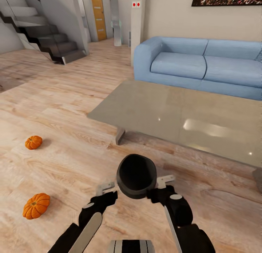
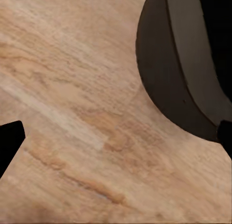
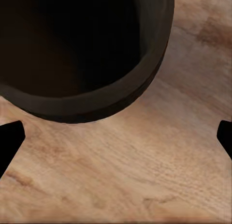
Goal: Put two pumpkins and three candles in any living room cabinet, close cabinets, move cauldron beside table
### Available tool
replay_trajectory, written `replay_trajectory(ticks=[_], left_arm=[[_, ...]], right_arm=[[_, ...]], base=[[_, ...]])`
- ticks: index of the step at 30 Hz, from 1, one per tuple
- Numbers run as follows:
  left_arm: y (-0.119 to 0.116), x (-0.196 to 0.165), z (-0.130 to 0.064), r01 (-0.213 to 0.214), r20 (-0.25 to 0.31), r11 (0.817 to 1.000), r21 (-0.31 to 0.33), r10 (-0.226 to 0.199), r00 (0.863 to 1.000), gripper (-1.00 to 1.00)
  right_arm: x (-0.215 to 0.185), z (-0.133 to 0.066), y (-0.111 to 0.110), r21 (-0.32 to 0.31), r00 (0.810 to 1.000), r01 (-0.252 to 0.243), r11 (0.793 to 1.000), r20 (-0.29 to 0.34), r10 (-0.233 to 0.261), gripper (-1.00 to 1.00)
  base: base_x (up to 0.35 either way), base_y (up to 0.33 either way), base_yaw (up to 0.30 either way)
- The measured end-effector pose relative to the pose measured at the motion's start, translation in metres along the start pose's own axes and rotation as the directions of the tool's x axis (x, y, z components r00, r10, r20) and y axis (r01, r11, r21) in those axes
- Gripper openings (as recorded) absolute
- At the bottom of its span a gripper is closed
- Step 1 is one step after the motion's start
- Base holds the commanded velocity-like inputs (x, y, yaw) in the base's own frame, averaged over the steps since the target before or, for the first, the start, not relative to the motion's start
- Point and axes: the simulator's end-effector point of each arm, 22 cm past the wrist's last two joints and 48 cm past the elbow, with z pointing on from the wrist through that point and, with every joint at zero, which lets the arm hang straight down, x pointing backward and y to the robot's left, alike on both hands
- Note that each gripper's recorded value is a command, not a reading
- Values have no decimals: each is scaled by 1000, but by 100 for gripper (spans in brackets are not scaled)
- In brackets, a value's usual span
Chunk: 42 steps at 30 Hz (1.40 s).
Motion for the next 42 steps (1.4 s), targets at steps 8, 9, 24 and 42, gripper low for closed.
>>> replay_trajectory(ticks=[8,9,24,42], left_arm=[[52,31,-12,115,0,989,-97,-116,993,100],[53,32,-12,120,2,988,-99,-121,993,100],[87,8,-48,304,195,933,-191,-267,944,100],[151,-22,-74,422,308,871,-252,-341,888,100]], right_arm=[[-72,-6,-12,20,992,5,1000,124,-8,100],[-77,-7,-13,21,991,5,1000,132,-8,100],[-117,-34,-10,12,976,6,1000,219,-8,100],[-165,-81,7,-325,914,-247,913,234,331,100]], base=[[-321,142,0],[-160,83,110],[-21,11,266],[0,0,292]])
